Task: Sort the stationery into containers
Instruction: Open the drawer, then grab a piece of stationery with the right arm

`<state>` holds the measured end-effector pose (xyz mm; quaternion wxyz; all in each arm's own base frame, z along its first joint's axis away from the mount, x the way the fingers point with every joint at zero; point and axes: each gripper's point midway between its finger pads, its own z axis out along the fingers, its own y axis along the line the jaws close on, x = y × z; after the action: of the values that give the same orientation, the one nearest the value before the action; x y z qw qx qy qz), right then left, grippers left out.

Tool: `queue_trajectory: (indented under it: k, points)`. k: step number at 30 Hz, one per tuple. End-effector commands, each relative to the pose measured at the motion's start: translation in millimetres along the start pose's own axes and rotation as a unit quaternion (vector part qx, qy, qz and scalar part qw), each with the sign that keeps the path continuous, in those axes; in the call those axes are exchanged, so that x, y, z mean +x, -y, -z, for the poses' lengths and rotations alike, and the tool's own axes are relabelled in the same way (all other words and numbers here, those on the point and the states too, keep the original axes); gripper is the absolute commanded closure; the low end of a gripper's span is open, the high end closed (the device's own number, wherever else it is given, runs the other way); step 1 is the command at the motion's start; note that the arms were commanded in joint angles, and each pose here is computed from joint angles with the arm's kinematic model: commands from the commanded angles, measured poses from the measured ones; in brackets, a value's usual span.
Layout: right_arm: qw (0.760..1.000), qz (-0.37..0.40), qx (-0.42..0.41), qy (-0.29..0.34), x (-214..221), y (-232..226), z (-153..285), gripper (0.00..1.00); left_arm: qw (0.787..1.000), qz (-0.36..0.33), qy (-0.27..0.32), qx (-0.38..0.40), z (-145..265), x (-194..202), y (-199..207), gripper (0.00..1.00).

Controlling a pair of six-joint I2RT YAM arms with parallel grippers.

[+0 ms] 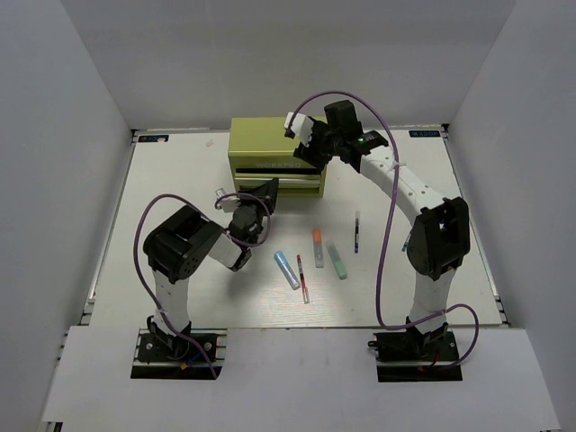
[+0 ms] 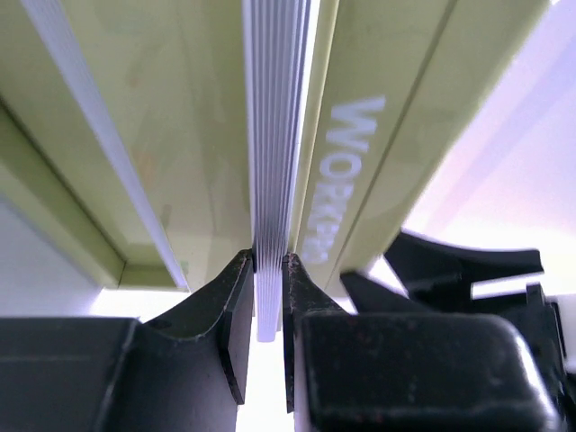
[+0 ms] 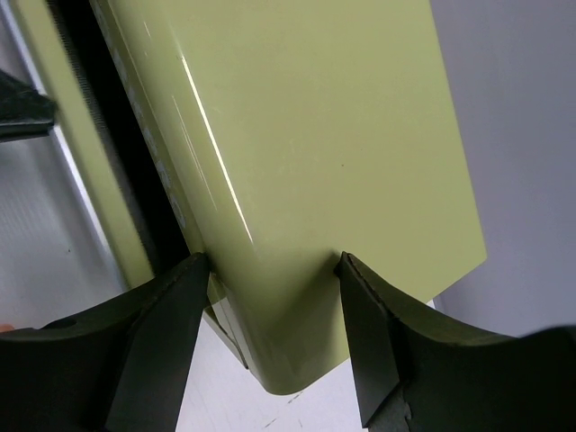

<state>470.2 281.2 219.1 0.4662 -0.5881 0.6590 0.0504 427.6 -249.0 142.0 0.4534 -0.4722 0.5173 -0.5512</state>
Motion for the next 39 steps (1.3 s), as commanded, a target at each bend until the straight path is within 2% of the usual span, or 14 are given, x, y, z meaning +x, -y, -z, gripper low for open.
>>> queue_trajectory:
  k: [1,8,11,13,14,16,18,21,29,32,33,35,37,39]
  points:
    - [0.999,-0.022,-0.005,-0.040,21.2,-2.9,-8.3,0.35,0.995,-0.046,0.081,-0.043,17.0,-45.7,-22.6,1.00]
    - [0.999,-0.030,-0.010,-0.042,24.1,-6.0,-8.3,0.34,0.992,-0.093,0.040,-0.077,49.2,-37.3,-36.3,1.00]
    - [0.999,-0.031,-0.009,-0.033,17.7,-4.6,-2.5,0.24,0.992,-0.095,0.034,-0.072,49.1,-35.2,-34.0,0.99]
    - [0.999,-0.033,-0.006,-0.022,11.4,-2.9,2.6,0.15,0.993,-0.089,0.034,-0.063,44.7,-35.3,-27.2,0.85]
    - [0.999,-0.036,-0.004,-0.016,6.8,-1.9,8.2,0.12,0.994,-0.087,0.039,-0.059,42.0,-35.4,-21.4,0.60]
    - [0.999,-0.041,-0.008,-0.005,-0.8,-3.6,14.3,0.10,0.994,-0.085,0.044,-0.055,36.9,-34.2,-12.5,0.41]
    - [0.999,-0.041,0.002,0.015,-16.2,0.3,32.9,0.10,0.993,-0.090,0.044,-0.064,34.5,-32.8,-8.2,0.26]
    - [0.998,-0.042,0.026,0.038,-29.0,3.6,58.1,0.10,0.990,-0.106,0.047,-0.075,34.9,-37.8,-10.9,0.19]
    - [0.994,-0.087,0.063,0.022,1.2,-26.0,107.8,0.10,0.981,-0.174,-0.010,-0.081,62.2,-32.2,0.2,0.18]
    - [0.986,-0.134,0.102,0.015,22.3,-39.0,135.2,0.30,0.963,-0.232,-0.045,-0.133,89.0,-36.6,-10.5,0.24]
    - [0.983,-0.146,0.109,0.015,27.1,-41.8,144.9,0.48,0.943,-0.274,-0.060,-0.180,108.1,-43.4,-34.8,0.30]
    - [0.977,-0.194,0.084,-0.020,60.5,-75.4,142.5,0.78,0.938,-0.279,-0.068,-0.193,126.1,-50.3,-26.0,0.59]
    - [0.968,-0.237,0.082,-0.032,75.9,-88.1,147.1,0.85,0.914,-0.320,-0.086,-0.235,149.4,-61.5,-41.5,0.76]
    - [0.949,-0.300,0.060,-0.077,111.8,-119.0,143.2,0.79,0.910,-0.328,-0.098,-0.233,158.6,-64.4,-30.3,0.82]
